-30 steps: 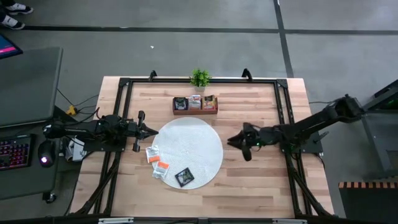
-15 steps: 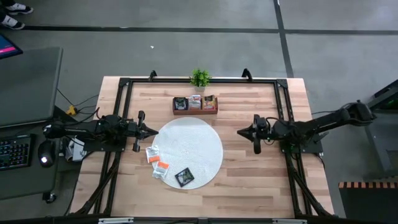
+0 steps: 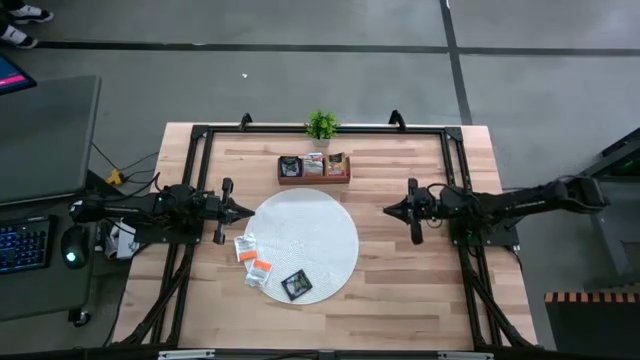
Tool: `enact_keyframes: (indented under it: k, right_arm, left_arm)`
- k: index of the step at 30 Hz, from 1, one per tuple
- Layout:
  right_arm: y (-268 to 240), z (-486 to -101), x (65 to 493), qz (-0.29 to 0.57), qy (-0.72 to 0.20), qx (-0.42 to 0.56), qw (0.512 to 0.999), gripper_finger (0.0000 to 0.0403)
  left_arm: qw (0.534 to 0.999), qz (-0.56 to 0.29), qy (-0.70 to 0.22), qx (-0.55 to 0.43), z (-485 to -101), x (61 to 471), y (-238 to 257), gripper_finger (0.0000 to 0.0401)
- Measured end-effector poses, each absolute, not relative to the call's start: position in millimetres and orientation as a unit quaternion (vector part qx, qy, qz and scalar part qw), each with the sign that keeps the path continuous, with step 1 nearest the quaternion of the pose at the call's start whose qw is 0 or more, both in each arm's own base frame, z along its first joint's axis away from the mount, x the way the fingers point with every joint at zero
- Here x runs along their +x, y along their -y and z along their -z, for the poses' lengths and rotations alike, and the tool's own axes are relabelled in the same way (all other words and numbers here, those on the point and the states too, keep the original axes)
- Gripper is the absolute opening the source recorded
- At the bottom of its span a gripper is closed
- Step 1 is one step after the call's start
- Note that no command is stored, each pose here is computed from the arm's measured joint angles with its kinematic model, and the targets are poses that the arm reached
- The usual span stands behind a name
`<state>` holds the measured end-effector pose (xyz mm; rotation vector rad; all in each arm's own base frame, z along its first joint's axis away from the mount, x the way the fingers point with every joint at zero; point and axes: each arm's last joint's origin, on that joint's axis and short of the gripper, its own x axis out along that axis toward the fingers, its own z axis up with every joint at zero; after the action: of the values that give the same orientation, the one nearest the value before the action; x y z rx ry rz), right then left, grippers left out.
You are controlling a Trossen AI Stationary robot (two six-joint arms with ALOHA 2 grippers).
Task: Pick & Place Tea
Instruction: Put the orange tea bag into the middle section of the wooden organizer
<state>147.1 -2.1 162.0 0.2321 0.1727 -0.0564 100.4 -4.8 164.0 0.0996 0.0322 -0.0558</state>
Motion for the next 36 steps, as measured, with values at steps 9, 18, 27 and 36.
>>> enact_keyframes:
  k: [9, 18, 27, 36]
  right_arm:
    - [-5, -152, 133, 0.023, -0.071, 0.129, 0.989, 0.0]
    - [-2, -157, 119, 0.022, -0.062, 0.075, 0.995, 0.0]
    - [-2, -158, 105, -0.015, -0.056, 0.068, 0.996, 0.0]
    - [-2, -159, 104, -0.012, -0.049, 0.044, 0.998, 0.0]
  left_arm:
    - [0.998, 0.028, -0.016, 0.05, -164, 100, 5, 0.0001]
    - [0.998, 0.028, -0.016, 0.05, -164, 100, 5, 0.0001]
    - [0.998, 0.028, -0.016, 0.05, -164, 100, 5, 0.0001]
    - [0.998, 0.028, -0.016, 0.05, -164, 100, 5, 0.0001]
